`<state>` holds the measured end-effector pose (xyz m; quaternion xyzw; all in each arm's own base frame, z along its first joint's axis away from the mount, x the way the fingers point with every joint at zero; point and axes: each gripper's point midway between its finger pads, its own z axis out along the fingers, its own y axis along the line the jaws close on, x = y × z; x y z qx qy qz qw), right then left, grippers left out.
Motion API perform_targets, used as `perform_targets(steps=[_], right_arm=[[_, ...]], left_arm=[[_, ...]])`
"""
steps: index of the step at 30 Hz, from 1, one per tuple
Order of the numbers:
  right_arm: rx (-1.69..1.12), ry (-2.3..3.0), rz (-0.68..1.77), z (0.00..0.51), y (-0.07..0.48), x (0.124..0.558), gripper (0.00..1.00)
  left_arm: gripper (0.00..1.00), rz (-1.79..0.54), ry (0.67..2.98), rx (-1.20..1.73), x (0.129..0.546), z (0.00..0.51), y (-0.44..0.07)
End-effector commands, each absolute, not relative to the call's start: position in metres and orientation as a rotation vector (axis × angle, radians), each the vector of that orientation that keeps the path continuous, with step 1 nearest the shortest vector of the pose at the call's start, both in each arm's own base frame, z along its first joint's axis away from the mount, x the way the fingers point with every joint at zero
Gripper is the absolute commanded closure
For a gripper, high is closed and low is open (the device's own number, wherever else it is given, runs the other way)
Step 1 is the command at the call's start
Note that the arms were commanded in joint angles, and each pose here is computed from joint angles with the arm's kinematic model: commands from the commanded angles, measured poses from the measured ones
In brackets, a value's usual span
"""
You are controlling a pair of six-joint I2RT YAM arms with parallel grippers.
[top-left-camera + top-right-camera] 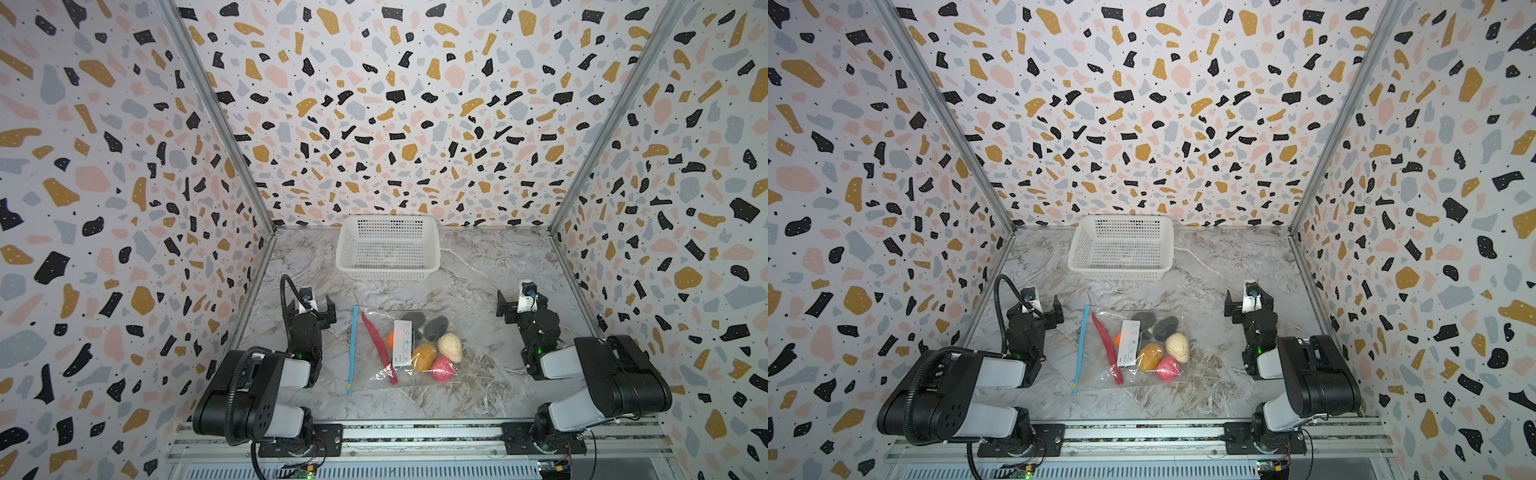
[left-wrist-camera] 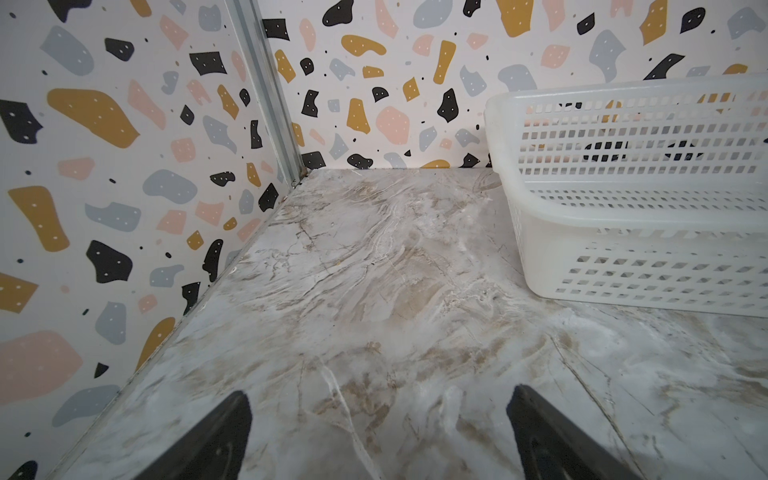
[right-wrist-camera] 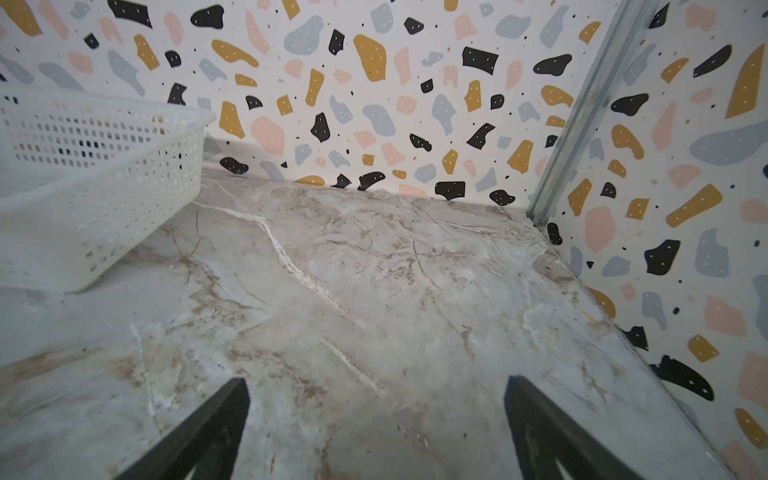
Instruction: Place the food in the zip-top bag and seal the zipper
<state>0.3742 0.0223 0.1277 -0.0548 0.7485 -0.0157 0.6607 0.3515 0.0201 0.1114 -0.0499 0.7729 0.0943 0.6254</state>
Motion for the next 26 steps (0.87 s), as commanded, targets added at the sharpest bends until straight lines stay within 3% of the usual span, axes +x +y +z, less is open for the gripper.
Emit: perform_targets(steps=[1, 26], right_arm=[[-0.138, 1.738, 0.009, 0.118, 0.026, 0.375, 0.01], [-0.139, 1.716, 0.005, 0.122, 0.027, 0.37, 0.01]], left_arm=[[0.01, 0.174, 1.697, -0.124, 0.356, 0.132, 0.018], [0.01, 0.183, 1.716, -0.122, 0.36, 0.127, 0.018]])
